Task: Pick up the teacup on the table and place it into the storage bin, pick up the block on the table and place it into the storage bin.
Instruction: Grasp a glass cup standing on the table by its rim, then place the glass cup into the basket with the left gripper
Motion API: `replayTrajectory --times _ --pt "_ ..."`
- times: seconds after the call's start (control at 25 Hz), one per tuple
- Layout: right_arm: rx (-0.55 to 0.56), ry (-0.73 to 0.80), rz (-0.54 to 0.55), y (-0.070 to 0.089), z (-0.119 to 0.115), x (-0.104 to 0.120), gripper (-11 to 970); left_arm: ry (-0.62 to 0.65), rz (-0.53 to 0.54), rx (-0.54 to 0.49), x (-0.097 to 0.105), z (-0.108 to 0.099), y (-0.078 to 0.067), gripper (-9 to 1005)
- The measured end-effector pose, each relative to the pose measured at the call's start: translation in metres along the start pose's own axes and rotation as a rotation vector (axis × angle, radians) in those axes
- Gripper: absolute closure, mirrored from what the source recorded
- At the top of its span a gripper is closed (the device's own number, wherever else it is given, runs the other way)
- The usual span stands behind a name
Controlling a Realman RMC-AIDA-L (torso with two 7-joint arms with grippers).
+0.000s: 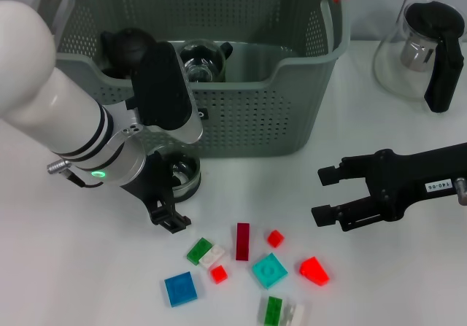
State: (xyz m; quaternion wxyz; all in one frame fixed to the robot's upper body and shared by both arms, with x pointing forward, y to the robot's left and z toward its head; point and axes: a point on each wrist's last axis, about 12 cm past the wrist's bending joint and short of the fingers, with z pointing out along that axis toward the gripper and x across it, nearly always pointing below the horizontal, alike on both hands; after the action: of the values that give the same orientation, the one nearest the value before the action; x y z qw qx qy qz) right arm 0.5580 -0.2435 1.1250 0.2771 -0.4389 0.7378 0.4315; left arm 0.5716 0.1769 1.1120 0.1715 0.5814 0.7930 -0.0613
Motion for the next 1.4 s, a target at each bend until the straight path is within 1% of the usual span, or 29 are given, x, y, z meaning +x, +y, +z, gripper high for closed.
replayTrajectory --times 0.16,0.44,0.64,0.76,1.0,1.08,1.2,1.32,1.4 --pt "0.000 0.000 -0.001 0.000 0.000 0.000 32 0.007 -0.019 -0.008 0.000 -0.001 0.003 172" --pt "0.001 0.001 -0.002 0.000 0.000 -0.001 33 0.014 -0.021 -0.009 0.000 -0.002 0.004 440" --pt "0.002 0.001 -0.002 0.000 -0.001 0.000 33 0.025 -0.008 -0.005 -0.002 -0.001 0.002 643" --pt "0.002 0.001 -0.001 0.000 -0.001 0.000 33 0.025 -0.004 -0.004 -0.003 -0.003 0.002 848" --pt "0.004 0.001 -0.001 -0.001 -0.002 0.000 33 0.034 0.000 0.016 -0.003 -0.005 -0.001 950" --pt "0.005 0.000 -0.001 -0.001 -0.002 0.000 33 0.035 0.001 0.034 -0.003 -0.009 -0.003 950" --pt "0.007 0.001 -0.001 -0.001 -0.003 0.000 33 0.027 0.004 0.071 -0.006 -0.022 -0.008 950" --pt "0.007 0.002 -0.002 -0.001 -0.004 0.000 33 0.000 -0.001 0.100 -0.008 -0.046 -0.017 950" --pt "0.005 0.003 -0.003 -0.001 -0.005 0.000 33 -0.034 -0.013 0.103 -0.009 -0.063 -0.019 950"
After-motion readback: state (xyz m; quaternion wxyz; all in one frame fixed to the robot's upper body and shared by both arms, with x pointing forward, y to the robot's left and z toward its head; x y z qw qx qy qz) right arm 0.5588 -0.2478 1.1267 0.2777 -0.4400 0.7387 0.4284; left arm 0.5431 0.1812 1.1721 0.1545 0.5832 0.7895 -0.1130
